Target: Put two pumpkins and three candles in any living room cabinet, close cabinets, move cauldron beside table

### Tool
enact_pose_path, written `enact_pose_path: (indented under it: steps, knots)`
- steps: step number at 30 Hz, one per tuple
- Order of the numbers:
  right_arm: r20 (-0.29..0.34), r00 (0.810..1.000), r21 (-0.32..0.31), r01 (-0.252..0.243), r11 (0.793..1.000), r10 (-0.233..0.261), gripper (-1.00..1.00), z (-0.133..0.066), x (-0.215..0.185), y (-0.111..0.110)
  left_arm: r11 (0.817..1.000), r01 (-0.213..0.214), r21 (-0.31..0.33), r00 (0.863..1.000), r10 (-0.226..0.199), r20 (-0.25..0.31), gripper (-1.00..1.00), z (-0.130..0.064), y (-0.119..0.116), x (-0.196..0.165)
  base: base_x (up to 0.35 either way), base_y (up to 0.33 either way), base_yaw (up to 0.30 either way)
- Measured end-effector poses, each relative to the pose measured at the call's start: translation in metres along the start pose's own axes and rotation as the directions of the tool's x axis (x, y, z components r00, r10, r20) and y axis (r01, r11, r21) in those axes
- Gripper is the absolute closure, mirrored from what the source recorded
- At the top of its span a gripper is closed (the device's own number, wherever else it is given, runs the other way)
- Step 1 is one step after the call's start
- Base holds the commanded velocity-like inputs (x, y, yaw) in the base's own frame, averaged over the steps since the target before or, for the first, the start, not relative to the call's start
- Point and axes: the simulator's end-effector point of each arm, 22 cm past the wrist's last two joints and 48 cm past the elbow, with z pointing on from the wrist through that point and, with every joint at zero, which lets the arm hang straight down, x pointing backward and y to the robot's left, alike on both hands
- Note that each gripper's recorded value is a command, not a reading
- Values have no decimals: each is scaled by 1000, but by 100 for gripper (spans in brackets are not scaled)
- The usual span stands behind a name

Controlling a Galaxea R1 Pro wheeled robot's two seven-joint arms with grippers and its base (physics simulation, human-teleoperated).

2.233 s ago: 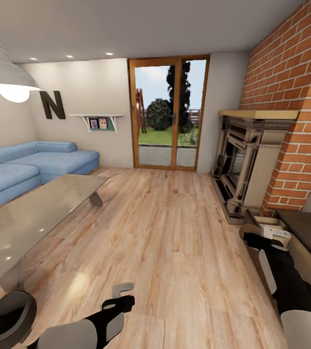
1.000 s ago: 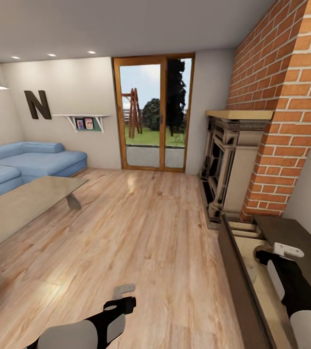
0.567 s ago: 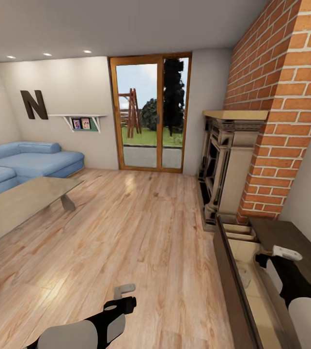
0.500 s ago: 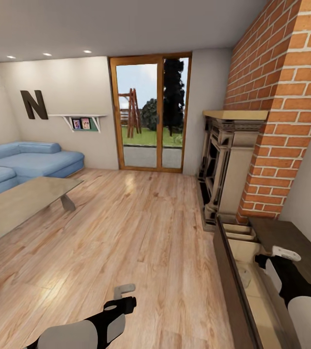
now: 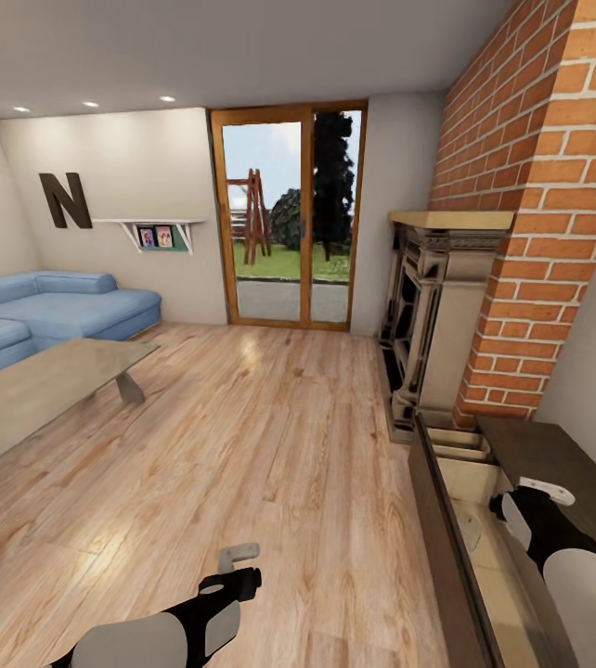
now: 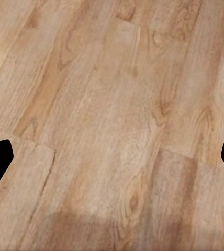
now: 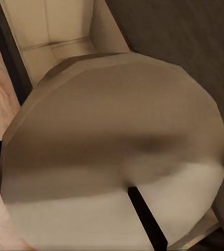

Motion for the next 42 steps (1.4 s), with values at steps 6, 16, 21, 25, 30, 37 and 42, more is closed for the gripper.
enact_pose_path:
  steps: [6, 16, 21, 25, 30, 37, 42]
  knots:
    - [-6, 1000, 9, 10, 1000, -10, 100, 0, 3, -1, 1000, 0, 1, 1000, 0, 1, -100, 0, 0, 0, 199, 0, 0]
    - [-9, 998, 22, 57, 998, -57, 100, 1, 7, 0, 997, 74, -12, 997, -74, -14, -100, 0, 2, 2, 31, 0, 0]
    - [-2, 998, 14, 70, 997, -70, 100, -3, 1, 10, 992, 122, -7, 992, -122, -25, -100, -1, -2, 6, 0, 0, 0]
    - [-25, 996, 6, 82, 997, -82, 100, -5, 9, 17, 992, 130, -4, 991, -130, -30, -100, -1, -4, 8, 0, 0, 0]
    - [-20, 996, 10, 82, 997, -81, 100, -5, 7, 15, 989, 145, 3, 989, -145, -43, -100, -2, -9, 12, 0, 0, 0]
    - [-18, 997, 10, 80, 997, -80, 100, -5, 6, 15, 984, 181, 2, 982, -180, -54, -100, -3, -11, 14, 0, 0, 0]
    - [-18, 997, 10, 79, 997, -79, 100, -3, 7, 15, 983, 185, 2, 981, -185, -56, -100, -2, -11, 16, 0, 0, 0]
